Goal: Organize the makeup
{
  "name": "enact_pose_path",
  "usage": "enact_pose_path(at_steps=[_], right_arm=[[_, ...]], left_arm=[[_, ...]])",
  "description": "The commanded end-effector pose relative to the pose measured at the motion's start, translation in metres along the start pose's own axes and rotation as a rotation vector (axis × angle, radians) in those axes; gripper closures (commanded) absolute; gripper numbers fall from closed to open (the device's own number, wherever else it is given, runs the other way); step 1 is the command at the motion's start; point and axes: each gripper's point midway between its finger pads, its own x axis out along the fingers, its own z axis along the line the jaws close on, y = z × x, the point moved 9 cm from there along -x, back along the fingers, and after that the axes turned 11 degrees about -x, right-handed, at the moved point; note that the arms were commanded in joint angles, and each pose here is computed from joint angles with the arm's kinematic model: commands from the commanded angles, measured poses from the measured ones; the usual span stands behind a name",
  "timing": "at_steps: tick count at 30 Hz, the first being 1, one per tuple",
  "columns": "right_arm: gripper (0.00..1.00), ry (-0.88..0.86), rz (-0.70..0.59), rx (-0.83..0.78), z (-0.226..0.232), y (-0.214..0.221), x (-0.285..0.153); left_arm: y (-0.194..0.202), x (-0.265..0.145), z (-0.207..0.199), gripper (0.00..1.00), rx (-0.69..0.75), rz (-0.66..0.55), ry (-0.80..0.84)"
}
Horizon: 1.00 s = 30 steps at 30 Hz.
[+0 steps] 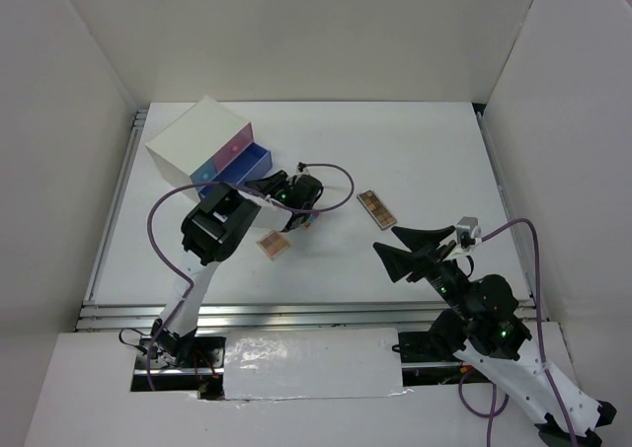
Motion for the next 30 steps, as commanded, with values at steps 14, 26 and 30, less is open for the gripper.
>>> enact_pose_path(at_steps=[14, 26, 30], right_arm=[[0.22, -0.004, -0.036, -0.015, 0.000, -0.005, -0.002], [0.22, -0.010, -0.027, -0.013, 0.001, -0.004, 0.000], [0.22, -0.009, -0.027, -0.014, 0.001, -0.005, 0.000]], left_arm=[[-0.013, -0.050, -0.034, 1.00, -0.064, -0.047, 0.089], [-0.017, -0.062, -0.037, 0.55, -0.079, -0.044, 0.125], [-0.027, -0.067, -0.019, 0.39, -0.156, -0.051, 0.140]])
